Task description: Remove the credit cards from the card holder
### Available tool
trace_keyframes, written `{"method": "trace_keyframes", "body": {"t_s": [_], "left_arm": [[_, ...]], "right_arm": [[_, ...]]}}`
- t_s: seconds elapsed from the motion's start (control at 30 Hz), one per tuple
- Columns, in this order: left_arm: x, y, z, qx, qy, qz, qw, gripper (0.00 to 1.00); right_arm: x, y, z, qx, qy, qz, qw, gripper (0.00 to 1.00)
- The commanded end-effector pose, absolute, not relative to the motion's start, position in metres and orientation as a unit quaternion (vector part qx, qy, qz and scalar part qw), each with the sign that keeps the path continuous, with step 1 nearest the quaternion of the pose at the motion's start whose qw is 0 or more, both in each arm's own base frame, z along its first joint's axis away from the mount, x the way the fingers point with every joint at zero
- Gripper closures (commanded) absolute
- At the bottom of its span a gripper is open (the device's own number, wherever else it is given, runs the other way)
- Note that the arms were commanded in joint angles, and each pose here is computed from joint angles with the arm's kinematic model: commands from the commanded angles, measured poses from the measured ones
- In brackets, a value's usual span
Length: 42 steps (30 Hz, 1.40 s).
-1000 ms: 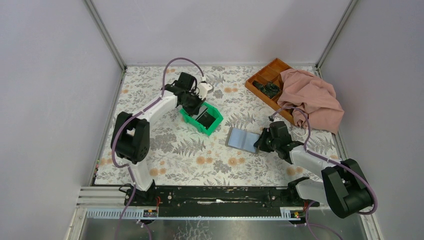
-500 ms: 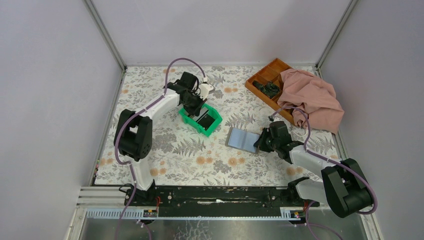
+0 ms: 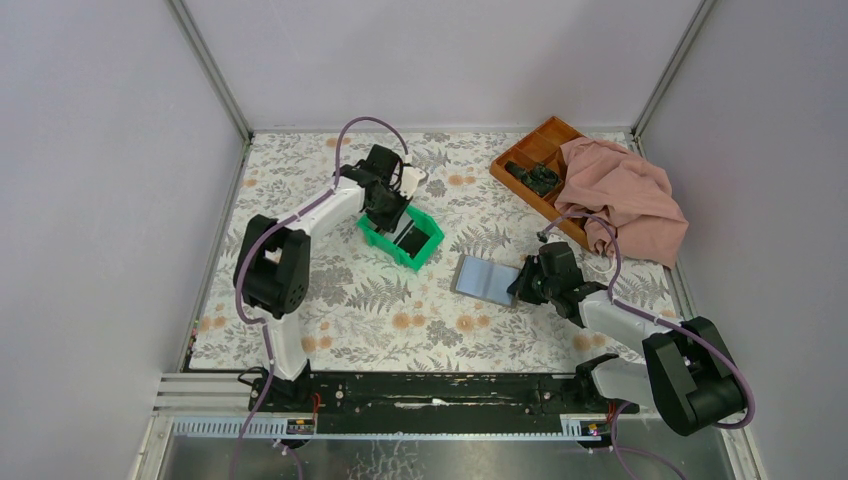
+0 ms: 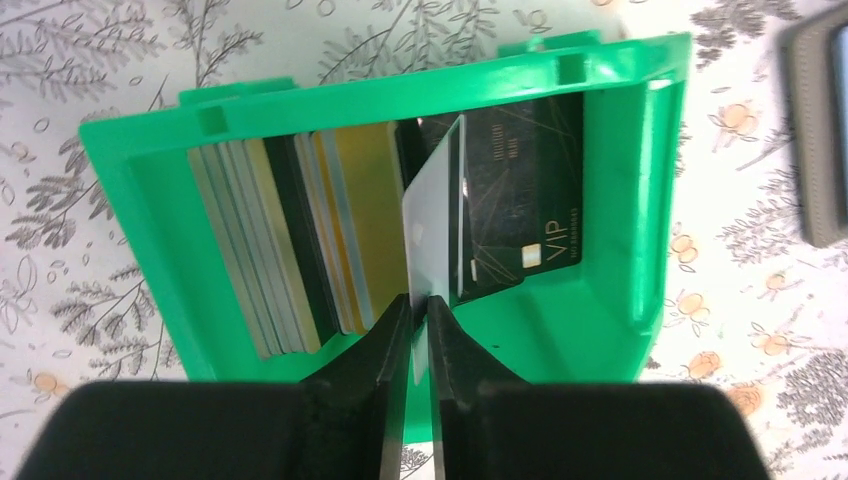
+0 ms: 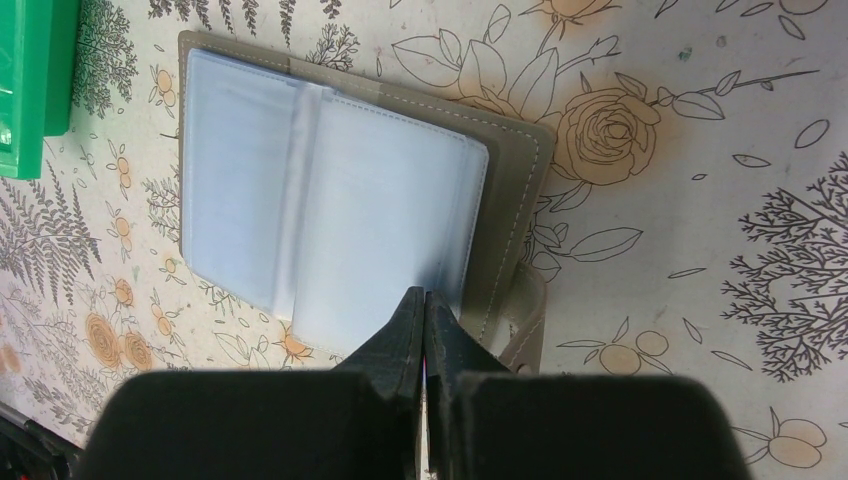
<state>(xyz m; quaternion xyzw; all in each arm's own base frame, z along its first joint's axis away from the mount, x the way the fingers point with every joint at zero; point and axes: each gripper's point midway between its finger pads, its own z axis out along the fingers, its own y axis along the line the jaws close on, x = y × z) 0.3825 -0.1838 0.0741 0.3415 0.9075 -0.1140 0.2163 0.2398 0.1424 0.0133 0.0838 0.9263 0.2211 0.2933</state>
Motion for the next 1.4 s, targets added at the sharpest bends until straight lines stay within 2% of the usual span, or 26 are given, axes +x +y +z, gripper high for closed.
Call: {"method": "trace_keyframes", "body": {"t_s": [0.0,0.33,0.53,0.63,0.73,0.83,0.87,0.9,0.93,0.97,1.03,1.1,1.13,1.17,1.2,1.23,1.3,1.33,1.37], "left_arm": [[0.391,-0.173,0.069,0.322,0.919,-0.073,0.215,0.81],[0.401,-0.173,0.091,0.303,0.917,-0.045,0.255,0.73],[0.403,-0.191,0.129,0.307,0.894,-0.018,0.326,0.73],[0.403,-0.199,0.161,0.286,0.874,0.009,0.392,0.73],[0.395,-0.216,0.211,0.248,0.834,0.017,0.493,0.73],[0.363,-0.258,0.279,0.242,0.739,-0.058,0.626,0.71],[0.348,-0.273,0.295,0.248,0.703,-0.097,0.660,0.64],[0.334,-0.285,0.303,0.252,0.672,-0.136,0.683,0.45],[0.320,-0.294,0.299,0.258,0.652,-0.174,0.692,0.32],[0.310,-0.303,0.298,0.265,0.637,-0.211,0.693,0.24],[0.310,-0.308,0.289,0.231,0.646,-0.244,0.686,0.21],[0.324,-0.308,0.268,0.182,0.692,-0.235,0.657,0.22],[0.331,-0.309,0.259,0.160,0.712,-0.235,0.642,0.24],[0.334,-0.312,0.249,0.145,0.729,-0.242,0.624,0.26],[0.337,-0.315,0.240,0.132,0.741,-0.244,0.611,0.26],[0.339,-0.317,0.232,0.118,0.751,-0.248,0.600,0.27],[0.341,-0.322,0.212,0.098,0.774,-0.253,0.572,0.27],[0.340,-0.323,0.200,0.099,0.783,-0.250,0.561,0.27],[0.338,-0.324,0.189,0.104,0.786,-0.251,0.556,0.26]], "right_arm": [[0.231,0.136,0.005,0.074,0.935,0.202,0.281,1.00],[0.231,0.138,0.006,0.070,0.934,0.207,0.283,1.00],[0.231,0.137,0.008,0.069,0.931,0.210,0.290,1.00],[0.233,0.137,0.017,0.068,0.921,0.219,0.315,1.00],[0.236,0.139,0.031,0.063,0.902,0.239,0.354,1.00],[0.241,0.144,0.058,0.061,0.873,0.272,0.401,1.00],[0.244,0.145,0.071,0.062,0.859,0.283,0.421,1.00],[0.248,0.146,0.085,0.066,0.844,0.296,0.443,0.98],[0.250,0.147,0.101,0.069,0.826,0.310,0.465,0.90],[0.252,0.150,0.115,0.068,0.810,0.325,0.484,0.78],[0.257,0.156,0.140,0.058,0.785,0.349,0.508,0.47],[0.262,0.164,0.158,0.036,0.780,0.359,0.511,0.32],[0.266,0.168,0.161,0.026,0.787,0.357,0.502,0.31],[0.270,0.172,0.162,0.016,0.798,0.352,0.490,0.34],[0.274,0.176,0.160,0.003,0.808,0.348,0.475,0.42],[0.278,0.182,0.155,-0.007,0.817,0.350,0.458,0.52],[0.282,0.194,0.145,-0.021,0.827,0.362,0.430,0.80],[0.284,0.199,0.141,-0.024,0.829,0.367,0.422,0.92],[0.284,0.204,0.136,-0.030,0.832,0.368,0.415,0.99]]}}
